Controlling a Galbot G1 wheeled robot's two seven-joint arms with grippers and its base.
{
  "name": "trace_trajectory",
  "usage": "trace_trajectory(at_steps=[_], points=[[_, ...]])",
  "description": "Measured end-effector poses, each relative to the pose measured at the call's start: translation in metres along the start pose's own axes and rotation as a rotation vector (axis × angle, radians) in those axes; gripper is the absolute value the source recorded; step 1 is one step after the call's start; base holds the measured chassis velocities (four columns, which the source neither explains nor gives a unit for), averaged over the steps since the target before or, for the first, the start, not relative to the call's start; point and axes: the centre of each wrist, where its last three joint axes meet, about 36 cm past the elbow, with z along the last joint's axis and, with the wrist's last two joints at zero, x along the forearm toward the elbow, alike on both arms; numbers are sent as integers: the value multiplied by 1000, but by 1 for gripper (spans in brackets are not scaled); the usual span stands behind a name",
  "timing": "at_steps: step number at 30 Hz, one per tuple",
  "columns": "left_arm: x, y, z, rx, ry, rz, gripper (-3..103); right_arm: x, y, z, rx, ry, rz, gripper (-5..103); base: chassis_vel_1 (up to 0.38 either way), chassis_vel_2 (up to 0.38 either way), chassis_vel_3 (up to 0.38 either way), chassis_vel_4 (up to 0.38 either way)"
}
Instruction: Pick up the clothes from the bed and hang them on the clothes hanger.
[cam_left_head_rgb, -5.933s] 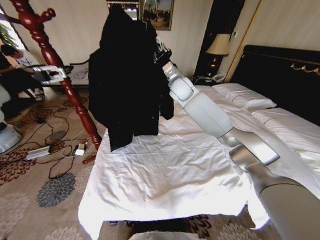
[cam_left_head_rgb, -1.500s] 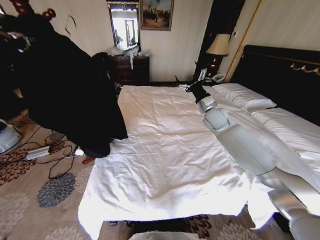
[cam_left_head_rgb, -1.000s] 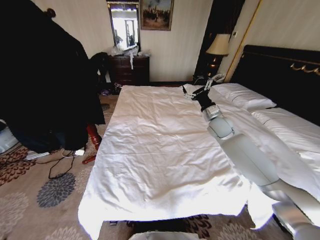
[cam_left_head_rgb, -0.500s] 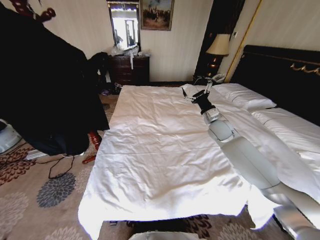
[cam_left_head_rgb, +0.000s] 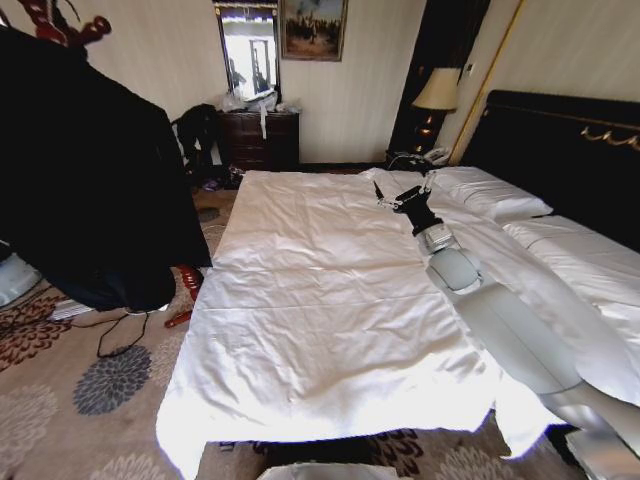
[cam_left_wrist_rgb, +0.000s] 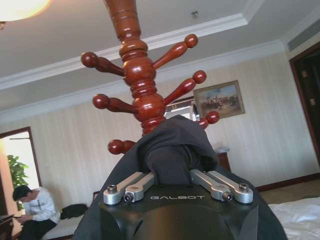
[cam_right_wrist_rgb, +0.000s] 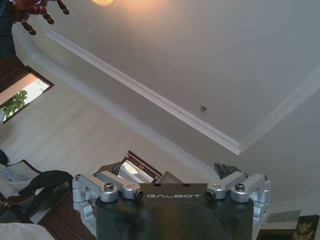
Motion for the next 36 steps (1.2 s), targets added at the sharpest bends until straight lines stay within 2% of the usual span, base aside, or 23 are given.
trace_trajectory(at_steps=[4,5,7,8,11,14,15,18,19,21,24,25,26,27,30,31,32,34,36], points=[[10,-25,12,58,-51,63,7,4,1,1,-7,8,11,100,0,0,0,0],[10,-25,12,58,-51,63,7,4,1,1,-7,8,11,100,0,0,0,0],[21,-56,16,87,-105,148,7,7,1,3,-7,17,14,100,0,0,0,0],[21,-56,16,87,-105,148,7,7,1,3,-7,17,14,100,0,0,0,0],[29,-88,27,88,-130,225,7,10,0,7,-5,30,19,100,0,0,0,0],[29,-103,42,74,-113,253,7,11,0,11,-5,39,22,100,0,0,0,0],[29,-106,49,67,-105,258,7,11,0,12,-6,42,24,100,0,0,0,0],[18,-110,94,54,-49,246,7,12,2,18,-10,55,31,100,0,0,0,0],[18,-110,94,54,-49,246,7,12,2,18,-10,55,31,100,0,0,0,0],[10,-107,130,57,-11,221,7,11,6,24,-19,67,38,100,0,0,0,0],[1,-105,164,103,14,195,7,10,9,31,-29,83,47,100,0,0,0,0],[1,-105,164,103,14,195,7,10,9,31,-29,83,47,100,0,0,0,0],[-3,-105,176,121,18,183,7,10,11,34,-31,90,49,100,0,0,0,0],[-9,-108,195,146,23,168,7,11,13,38,-32,100,50,100,0,0,0,0],[-24,-120,230,171,37,157,7,13,15,47,-30,119,48,100,0,0,0,0],[-24,-120,230,171,37,157,7,13,15,47,-30,119,48,100,0,0,0,0],[-36,-126,242,179,41,153,7,14,15,51,-27,127,45,100,0,0,0,0],[-55,-133,247,193,36,161,7,15,14,57,-22,134,42,100,0,0,0,0],[-77,-139,234,199,12,178,7,15,11,60,-18,141,44,100,0,0,0,0]])
